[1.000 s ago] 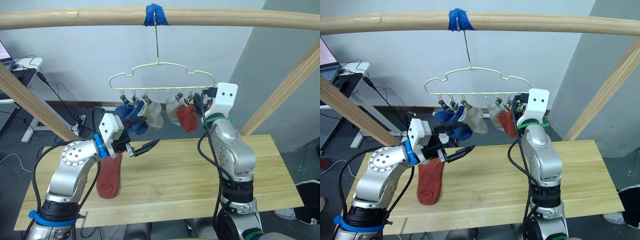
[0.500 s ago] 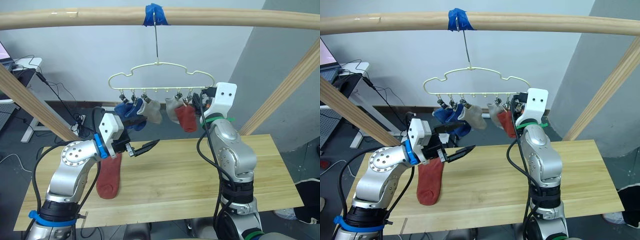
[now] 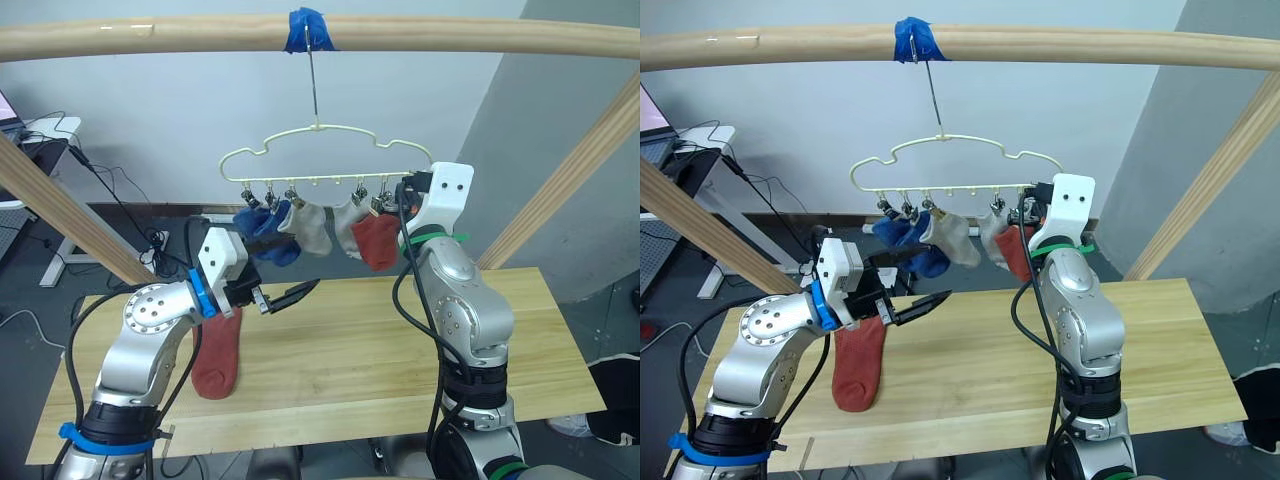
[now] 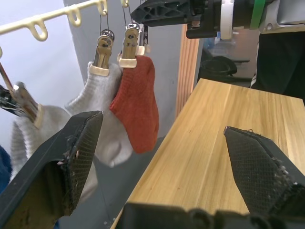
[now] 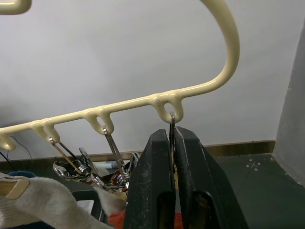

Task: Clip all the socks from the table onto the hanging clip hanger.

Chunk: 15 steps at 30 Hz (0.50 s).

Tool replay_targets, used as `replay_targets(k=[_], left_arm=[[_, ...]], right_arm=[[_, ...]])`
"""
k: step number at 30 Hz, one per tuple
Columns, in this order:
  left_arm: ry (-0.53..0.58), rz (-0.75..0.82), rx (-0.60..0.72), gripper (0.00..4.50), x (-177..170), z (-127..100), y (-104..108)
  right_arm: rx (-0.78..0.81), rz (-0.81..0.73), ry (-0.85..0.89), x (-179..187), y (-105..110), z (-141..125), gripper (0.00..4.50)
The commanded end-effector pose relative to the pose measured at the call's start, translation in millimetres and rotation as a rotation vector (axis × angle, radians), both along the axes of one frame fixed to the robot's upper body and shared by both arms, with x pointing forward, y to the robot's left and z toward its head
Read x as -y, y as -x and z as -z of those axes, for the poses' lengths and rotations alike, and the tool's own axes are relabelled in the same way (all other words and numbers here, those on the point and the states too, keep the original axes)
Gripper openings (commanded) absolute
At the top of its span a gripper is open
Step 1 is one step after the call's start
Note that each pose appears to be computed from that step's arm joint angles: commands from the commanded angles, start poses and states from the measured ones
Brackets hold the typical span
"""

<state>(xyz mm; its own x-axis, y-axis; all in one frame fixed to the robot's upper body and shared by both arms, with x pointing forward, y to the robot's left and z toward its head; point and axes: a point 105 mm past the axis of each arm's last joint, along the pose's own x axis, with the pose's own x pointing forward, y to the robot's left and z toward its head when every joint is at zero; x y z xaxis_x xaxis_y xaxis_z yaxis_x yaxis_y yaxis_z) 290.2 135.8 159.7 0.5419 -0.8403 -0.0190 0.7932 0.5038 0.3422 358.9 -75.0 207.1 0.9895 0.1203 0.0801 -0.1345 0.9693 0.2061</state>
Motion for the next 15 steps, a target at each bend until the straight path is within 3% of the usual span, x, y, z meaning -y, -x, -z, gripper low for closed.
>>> replay_targets(k=[1,6,11,15], left_arm=[[0.025,-0.04,0.025,4.5,-1,-5,3],[0.1,-0.246,-0.059,4.5,-22,12,0],[0.199,-0.746,-0.136,4.5,-78,46,-3],[0.196,-1.044,-0.231,4.5,-124,76,3]], right_arm=[[0.029,-0.009,-0.057,-5,6,-9,0.01],[0.029,-0.012,-0.054,-5,6,-9,0.01],[0.029,-0.016,-0.049,-5,5,-9,0.01],[0.028,-0.02,-0.044,-4,5,-11,0.01]])
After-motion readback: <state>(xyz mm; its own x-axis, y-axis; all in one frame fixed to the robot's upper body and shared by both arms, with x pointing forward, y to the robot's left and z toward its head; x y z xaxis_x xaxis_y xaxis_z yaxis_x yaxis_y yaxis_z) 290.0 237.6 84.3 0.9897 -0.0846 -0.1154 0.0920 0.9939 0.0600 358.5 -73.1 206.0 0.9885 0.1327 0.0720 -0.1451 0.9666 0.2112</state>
